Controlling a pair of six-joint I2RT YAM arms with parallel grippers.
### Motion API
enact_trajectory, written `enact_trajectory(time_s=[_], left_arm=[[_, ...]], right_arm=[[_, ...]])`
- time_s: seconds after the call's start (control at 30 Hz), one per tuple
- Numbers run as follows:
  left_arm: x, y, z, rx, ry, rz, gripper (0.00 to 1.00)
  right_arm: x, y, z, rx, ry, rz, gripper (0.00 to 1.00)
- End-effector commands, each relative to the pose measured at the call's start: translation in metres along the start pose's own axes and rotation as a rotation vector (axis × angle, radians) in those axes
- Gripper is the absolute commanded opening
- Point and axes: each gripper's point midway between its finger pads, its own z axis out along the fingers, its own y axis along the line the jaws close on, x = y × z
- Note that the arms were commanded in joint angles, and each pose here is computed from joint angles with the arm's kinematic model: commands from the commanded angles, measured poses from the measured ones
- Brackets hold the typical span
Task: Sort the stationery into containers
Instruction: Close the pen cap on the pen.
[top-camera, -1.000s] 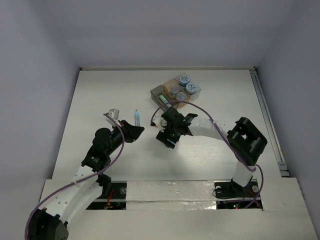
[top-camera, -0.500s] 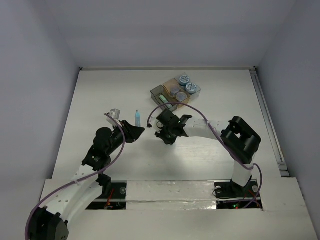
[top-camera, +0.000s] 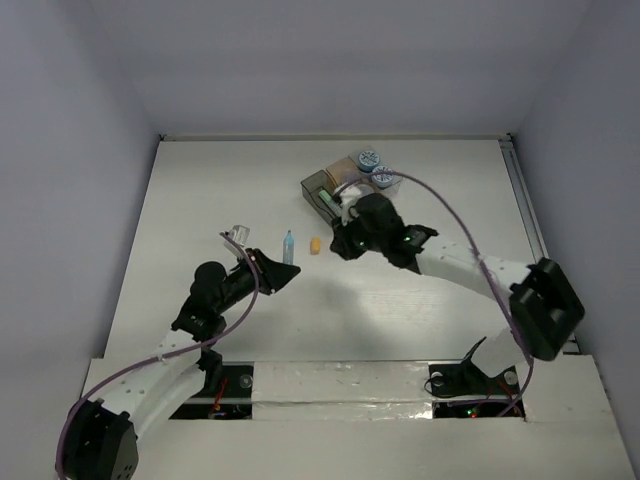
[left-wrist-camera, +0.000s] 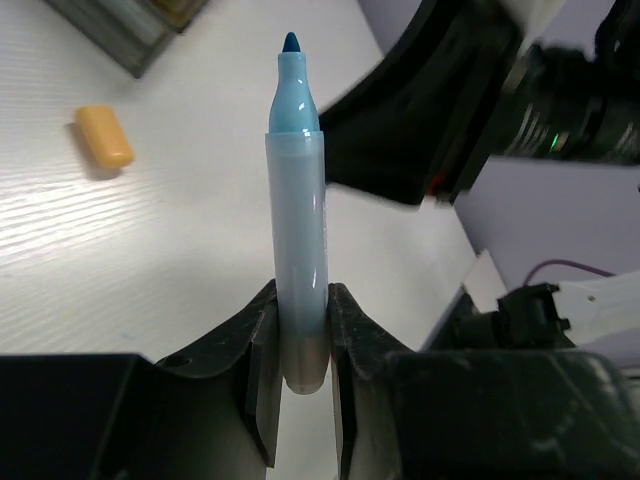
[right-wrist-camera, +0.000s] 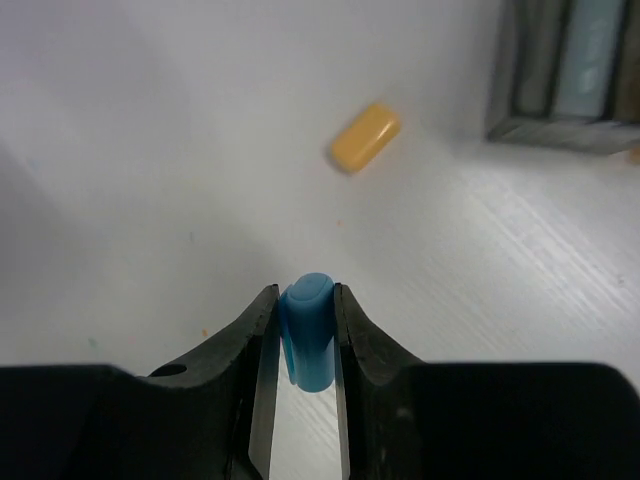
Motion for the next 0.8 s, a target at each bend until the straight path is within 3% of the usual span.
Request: enact_trajectory(time_s=[0.0,0.1,0.33,0.53,0.77], left_arm=[[-0.012,-0.044,-0.004,0.22,-0.035,0.024,0.0],[-0.012,-0.068,-0.012,0.36,-0.039,0.024,0.0],[-0.015,-0.098,-0.026,0.52,-0.032,0.015,0.0],[-0.016,-0.112,-0.033,0.579,-0.012,0.023,0.0],[-0.016,-0.122,-0.04,0.622,0.001,0.017,0.0]], right_arm=[[-0.095,-0.01,-0.054,-0.09,-0.399,0.308,0.0],[-0.135,0.006,-0.098,-0.245,-0.613,0.381,0.0],[-0.178,0.042,-0.153,-0.531,-0.839,0.446,0.0],[-0.191,0.071,-0.181,-0.853,-0.923,0.518,0.0],[-0.202,0.083,-0.179,-0.99,-0.926,0.567,0.0]])
